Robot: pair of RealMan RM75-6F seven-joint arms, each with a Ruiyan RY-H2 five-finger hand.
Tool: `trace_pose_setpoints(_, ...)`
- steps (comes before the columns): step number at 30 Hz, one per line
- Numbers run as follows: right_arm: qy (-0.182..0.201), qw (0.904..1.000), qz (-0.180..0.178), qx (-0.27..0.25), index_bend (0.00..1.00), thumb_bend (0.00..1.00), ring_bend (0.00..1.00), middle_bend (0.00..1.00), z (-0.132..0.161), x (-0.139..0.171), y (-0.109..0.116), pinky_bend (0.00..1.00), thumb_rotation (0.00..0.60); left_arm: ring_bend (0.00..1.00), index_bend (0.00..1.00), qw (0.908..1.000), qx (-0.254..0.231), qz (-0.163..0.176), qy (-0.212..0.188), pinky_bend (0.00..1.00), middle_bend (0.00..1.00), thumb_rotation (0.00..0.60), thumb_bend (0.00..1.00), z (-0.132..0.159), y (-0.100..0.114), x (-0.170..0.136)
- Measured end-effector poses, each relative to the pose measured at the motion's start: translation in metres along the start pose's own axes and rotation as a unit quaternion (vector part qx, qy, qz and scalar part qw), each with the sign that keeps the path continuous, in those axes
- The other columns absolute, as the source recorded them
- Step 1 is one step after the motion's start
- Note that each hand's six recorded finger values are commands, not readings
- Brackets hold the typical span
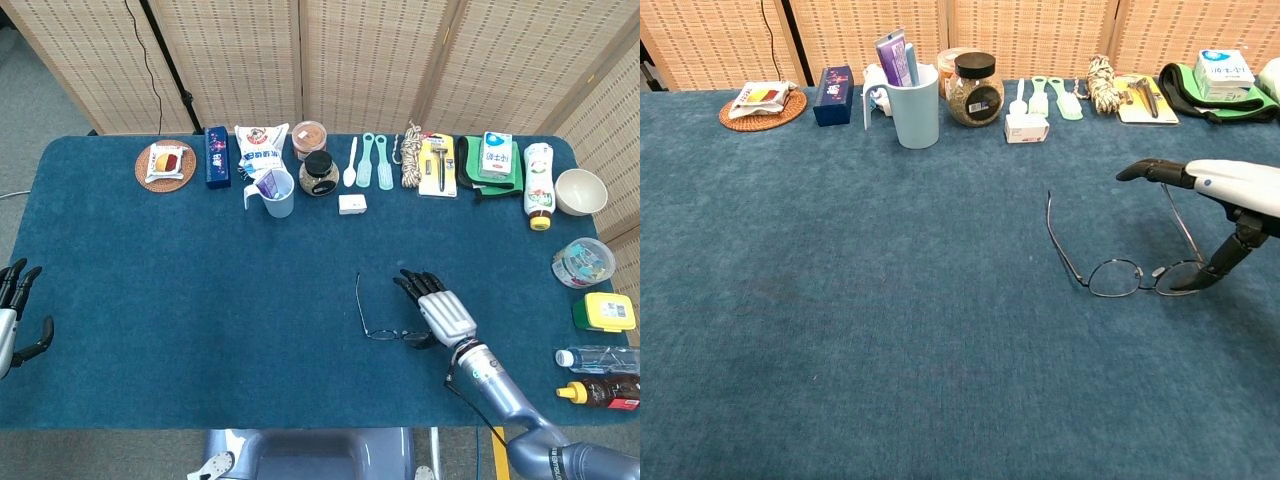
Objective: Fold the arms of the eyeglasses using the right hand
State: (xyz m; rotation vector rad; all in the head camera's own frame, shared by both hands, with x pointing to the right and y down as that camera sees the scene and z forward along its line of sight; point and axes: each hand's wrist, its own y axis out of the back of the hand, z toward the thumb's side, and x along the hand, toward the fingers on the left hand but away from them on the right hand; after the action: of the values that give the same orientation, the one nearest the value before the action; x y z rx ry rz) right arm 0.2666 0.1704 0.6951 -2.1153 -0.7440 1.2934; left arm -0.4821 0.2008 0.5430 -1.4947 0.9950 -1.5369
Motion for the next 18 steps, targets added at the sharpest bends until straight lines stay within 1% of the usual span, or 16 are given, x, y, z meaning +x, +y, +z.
trace_pose_setpoints(5, -0.008, 0.9998, -0.003, 0.018, 0.0, 0.03, 0.0, 0.0, -0.01, -0.009, 0.002, 0.0, 0.6, 0.05, 0.09, 1.0, 0.0, 0.0, 0.0, 0.06, 0.01, 0.375, 0.5, 0.0, 0.0, 0.001)
trace_pose_setpoints(18, -0.03, 0.9985, -0.009, 0.044, 0.0, 0.03, 0.0, 0.0, -0.033, -0.033, 0.015, 0.0, 0.6, 0.05, 0.09, 1.0, 0.001, -0.001, 0.001, 0.06, 0.01, 0.372, 0.5, 0.001, -0.002, 0.003)
